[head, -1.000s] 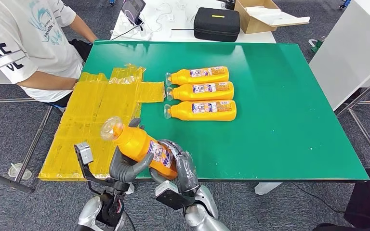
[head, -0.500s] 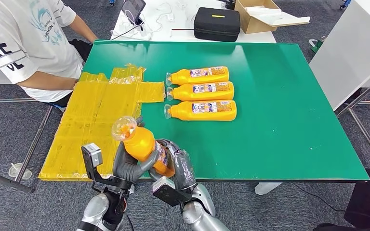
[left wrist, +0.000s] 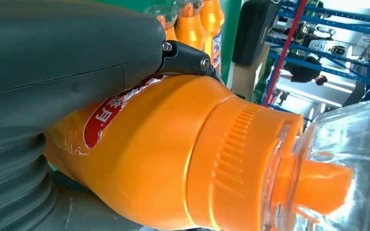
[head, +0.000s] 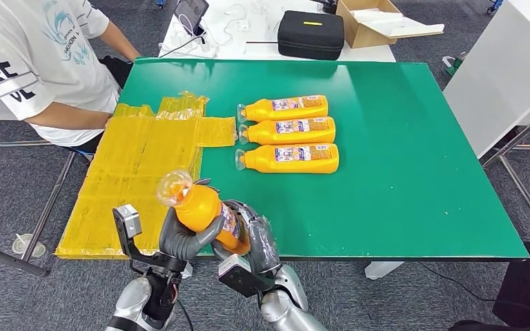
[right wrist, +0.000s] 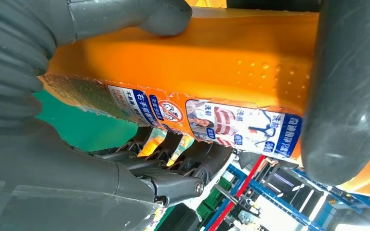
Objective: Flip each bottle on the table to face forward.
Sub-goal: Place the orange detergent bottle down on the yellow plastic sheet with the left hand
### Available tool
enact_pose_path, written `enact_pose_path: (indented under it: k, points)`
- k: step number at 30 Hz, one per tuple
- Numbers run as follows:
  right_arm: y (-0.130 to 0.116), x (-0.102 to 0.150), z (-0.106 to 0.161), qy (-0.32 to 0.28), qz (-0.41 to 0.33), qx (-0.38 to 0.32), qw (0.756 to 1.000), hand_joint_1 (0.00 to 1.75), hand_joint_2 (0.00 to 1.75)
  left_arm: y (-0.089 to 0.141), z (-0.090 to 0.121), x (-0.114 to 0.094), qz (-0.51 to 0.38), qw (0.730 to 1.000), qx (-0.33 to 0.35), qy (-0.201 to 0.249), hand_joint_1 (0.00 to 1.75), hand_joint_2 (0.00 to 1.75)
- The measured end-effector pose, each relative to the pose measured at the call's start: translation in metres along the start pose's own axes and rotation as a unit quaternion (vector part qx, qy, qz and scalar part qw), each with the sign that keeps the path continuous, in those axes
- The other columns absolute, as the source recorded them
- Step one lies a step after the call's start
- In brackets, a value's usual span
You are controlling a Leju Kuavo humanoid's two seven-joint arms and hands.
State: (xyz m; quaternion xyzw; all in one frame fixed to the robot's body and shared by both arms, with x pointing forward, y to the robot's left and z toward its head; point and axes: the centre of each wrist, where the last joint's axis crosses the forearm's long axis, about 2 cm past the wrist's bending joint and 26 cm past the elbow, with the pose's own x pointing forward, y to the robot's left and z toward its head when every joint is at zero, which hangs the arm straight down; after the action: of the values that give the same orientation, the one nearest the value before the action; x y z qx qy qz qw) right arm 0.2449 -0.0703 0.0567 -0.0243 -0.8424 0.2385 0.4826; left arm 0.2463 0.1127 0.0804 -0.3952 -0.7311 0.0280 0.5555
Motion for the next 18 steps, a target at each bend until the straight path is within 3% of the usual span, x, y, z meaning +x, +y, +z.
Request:
enact_pose_path:
  k: [1,2,5,10,18]
  points:
    - [0.000,0.000,0.000,0.000,0.000,0.000,1.000,0.36,1.75,0.001,0.000,0.000,0.006,1.000,0.002,-0.001,1.75,1.75]
    - [0.000,0.000,0.000,-0.001,0.001,0.000,1.000,0.00,1.31,0.001,0.001,0.000,0.013,1.000,0.004,-0.002,1.75,1.75]
    - [0.001,0.001,0.000,-0.003,0.010,-0.009,1.000,0.00,0.00,0.002,0.001,0.001,0.029,0.999,0.016,-0.003,1.75,1.75]
    - [-0.005,0.009,-0.006,-0.007,0.023,-0.059,0.998,0.00,0.00,0.013,0.000,0.007,-0.002,0.996,0.085,-0.021,1.75,1.75]
    - [-0.035,0.032,-0.020,-0.043,0.007,-0.169,0.985,0.00,0.00,0.049,-0.020,0.042,-0.121,0.970,0.184,-0.104,1.75,1.75]
